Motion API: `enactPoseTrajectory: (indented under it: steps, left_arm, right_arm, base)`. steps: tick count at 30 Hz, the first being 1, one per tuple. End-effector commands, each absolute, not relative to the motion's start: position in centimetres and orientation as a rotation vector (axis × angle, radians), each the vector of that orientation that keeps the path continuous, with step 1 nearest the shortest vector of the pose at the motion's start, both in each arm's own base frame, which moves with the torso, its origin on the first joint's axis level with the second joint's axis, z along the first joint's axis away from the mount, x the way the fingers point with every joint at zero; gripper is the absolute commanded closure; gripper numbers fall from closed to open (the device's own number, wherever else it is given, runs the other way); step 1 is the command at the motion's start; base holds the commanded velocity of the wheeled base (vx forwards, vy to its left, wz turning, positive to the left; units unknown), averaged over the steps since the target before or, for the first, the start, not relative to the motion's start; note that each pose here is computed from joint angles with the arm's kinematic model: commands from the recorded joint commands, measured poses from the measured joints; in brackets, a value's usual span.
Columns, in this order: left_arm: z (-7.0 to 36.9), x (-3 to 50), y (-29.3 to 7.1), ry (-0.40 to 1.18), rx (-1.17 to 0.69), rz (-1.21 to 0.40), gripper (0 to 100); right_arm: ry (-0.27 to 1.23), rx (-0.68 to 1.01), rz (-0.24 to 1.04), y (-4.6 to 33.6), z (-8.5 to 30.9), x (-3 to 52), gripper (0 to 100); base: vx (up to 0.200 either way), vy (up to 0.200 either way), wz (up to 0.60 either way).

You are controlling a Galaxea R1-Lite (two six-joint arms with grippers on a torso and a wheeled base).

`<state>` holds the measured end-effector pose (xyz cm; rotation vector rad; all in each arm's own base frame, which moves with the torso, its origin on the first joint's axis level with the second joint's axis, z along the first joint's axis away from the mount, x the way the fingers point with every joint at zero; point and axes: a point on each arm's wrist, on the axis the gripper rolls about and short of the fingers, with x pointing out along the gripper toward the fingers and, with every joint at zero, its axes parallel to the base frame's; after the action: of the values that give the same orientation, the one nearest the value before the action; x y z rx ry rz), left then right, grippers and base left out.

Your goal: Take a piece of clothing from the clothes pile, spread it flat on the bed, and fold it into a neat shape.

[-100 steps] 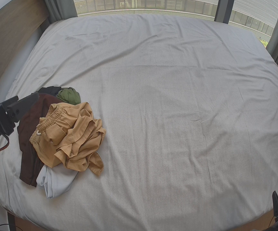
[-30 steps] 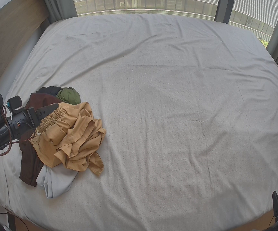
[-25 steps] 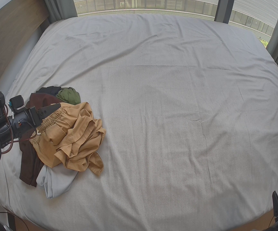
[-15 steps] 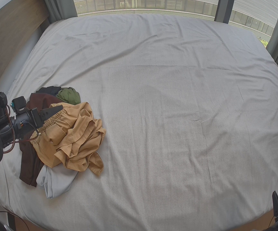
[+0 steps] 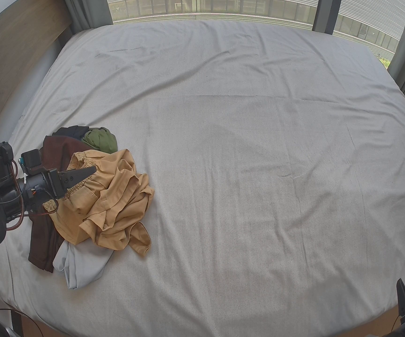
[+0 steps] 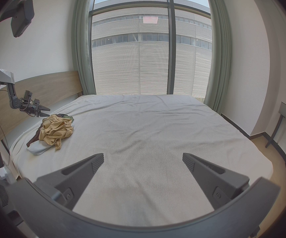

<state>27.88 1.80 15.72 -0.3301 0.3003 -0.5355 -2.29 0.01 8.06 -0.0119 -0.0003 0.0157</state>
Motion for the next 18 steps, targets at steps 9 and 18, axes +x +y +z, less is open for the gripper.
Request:
enactPoseTrajectory:
  steps: [9,18]
  left_arm:
    - [16.4,28.7,2.1,0.270,-0.312,-0.531,0]
    - [14.9,29.6,2.2,0.311,-0.321,-0.528,0]
  right_arm:
    - [0.000,-0.012,0.015,0.0,7.6,-2.3,0]
    - [0.000,-0.012,0.015,0.0,7.6,-2.3,0]
  base:
    - [0.000,0.000,0.00]
    - [0.000,0.000,0.00]
